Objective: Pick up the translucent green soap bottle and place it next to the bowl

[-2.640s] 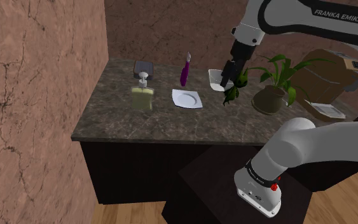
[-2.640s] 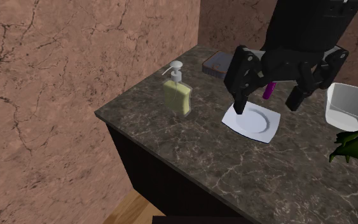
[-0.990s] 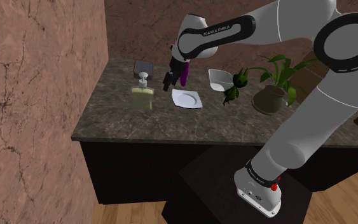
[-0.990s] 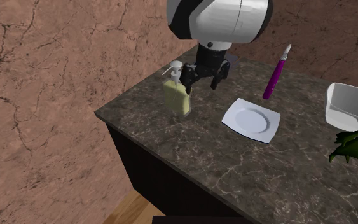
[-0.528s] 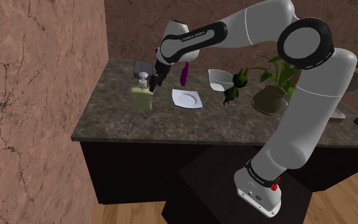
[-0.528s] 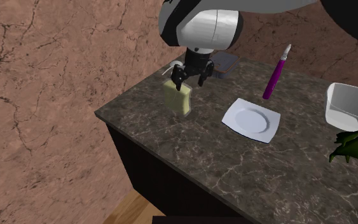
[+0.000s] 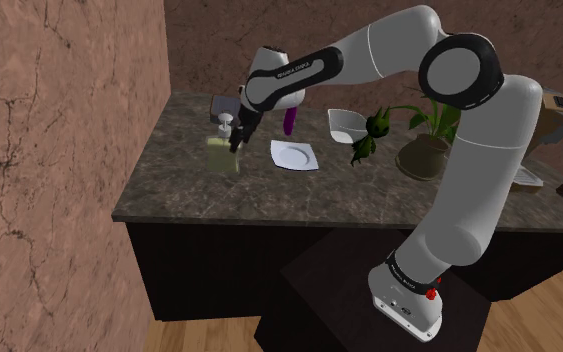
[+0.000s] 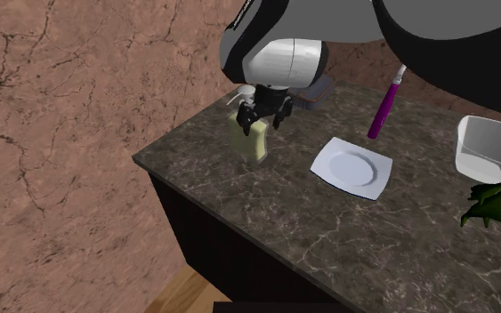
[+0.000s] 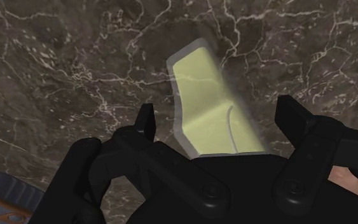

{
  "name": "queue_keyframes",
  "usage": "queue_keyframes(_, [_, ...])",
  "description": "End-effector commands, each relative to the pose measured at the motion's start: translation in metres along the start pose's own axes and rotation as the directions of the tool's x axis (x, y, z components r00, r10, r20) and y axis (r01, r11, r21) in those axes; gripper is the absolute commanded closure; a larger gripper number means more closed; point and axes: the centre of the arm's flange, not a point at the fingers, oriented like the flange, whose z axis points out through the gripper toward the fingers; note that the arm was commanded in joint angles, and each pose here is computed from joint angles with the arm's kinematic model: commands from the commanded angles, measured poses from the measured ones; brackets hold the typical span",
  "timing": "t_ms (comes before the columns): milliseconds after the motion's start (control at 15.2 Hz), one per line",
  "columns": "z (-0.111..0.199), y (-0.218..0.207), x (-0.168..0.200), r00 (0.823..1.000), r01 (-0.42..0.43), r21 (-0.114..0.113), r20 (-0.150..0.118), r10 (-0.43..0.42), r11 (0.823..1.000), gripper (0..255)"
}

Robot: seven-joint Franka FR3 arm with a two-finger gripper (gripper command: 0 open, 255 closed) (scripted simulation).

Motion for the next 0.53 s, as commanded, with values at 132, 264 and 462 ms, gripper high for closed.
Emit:
queue_keyframes(132, [0.0043, -0.0008, 0.0007, 1.000, 0.000, 0.000, 0.000, 0.000, 1.000, 0])
queue_keyframes(264, [0.0043, -0.0008, 0.0007, 1.000, 0.000, 0.000, 0.000, 0.000, 1.000, 0])
queue_keyframes(462, [0.0043, -0.0008, 0.0007, 1.000, 0.000, 0.000, 0.000, 0.000, 1.000, 255])
